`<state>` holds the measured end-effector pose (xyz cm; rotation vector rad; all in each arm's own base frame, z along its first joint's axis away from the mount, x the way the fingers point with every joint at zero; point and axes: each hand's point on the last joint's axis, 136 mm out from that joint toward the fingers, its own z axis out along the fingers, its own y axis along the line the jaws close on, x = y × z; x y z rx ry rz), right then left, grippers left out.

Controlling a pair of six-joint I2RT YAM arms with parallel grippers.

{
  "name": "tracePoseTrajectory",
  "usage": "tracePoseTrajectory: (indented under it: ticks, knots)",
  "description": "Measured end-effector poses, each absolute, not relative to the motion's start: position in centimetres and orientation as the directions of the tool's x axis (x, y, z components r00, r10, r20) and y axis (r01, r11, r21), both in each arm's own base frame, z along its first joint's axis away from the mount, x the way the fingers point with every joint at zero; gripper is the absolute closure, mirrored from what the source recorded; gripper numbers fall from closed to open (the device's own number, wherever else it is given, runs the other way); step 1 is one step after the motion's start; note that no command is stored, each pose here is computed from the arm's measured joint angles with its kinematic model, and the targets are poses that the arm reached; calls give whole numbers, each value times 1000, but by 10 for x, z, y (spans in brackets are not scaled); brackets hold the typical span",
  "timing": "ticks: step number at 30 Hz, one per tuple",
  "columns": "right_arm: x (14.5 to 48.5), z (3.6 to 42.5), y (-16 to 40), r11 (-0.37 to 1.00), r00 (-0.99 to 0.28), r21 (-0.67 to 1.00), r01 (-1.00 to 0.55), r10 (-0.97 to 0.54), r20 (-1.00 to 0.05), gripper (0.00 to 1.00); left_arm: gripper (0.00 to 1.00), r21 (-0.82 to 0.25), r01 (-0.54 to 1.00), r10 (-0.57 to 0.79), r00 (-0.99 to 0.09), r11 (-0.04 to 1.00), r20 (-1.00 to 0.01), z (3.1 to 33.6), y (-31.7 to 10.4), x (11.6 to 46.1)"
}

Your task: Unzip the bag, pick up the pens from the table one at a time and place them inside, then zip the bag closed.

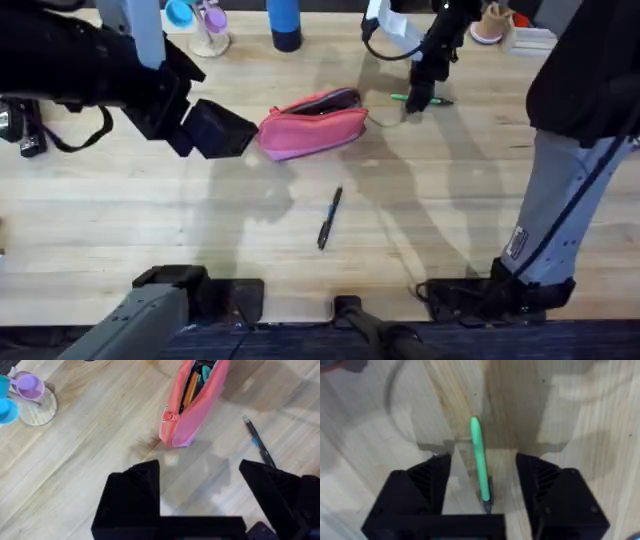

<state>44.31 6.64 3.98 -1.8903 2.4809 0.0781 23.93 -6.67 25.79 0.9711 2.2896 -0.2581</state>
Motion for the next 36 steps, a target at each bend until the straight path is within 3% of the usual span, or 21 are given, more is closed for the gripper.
tracePoseTrajectory:
  ticks: [4,8,10,16,31,36]
  knots:
    - [449,39,65,270,-270,9,-963,-962,-46,434,7,62,702,579,-530,709,-620,258,-67,239]
    - [449,39,65,279,-279,12,-960,-959,-45,797,8,62,702,579,-529,709,-620,258,-67,239]
    - [448,39,65,280,-281,15,-960,-959,-45,873,8,62,702,579,-530,709,-620,258,-67,239]
    - [447,39,64,284,-284,15,-959,-958,-36,960,7,62,702,579,-529,709,-620,258,-67,239]
    - [436,42,66,275,-276,46,-960,-961,-15,971,7,62,702,579,-529,709,-620,258,-67,239]
    - [435,65,72,273,-273,19,-962,-960,-64,971,7,62,702,579,-529,709,-620,258,-67,239]
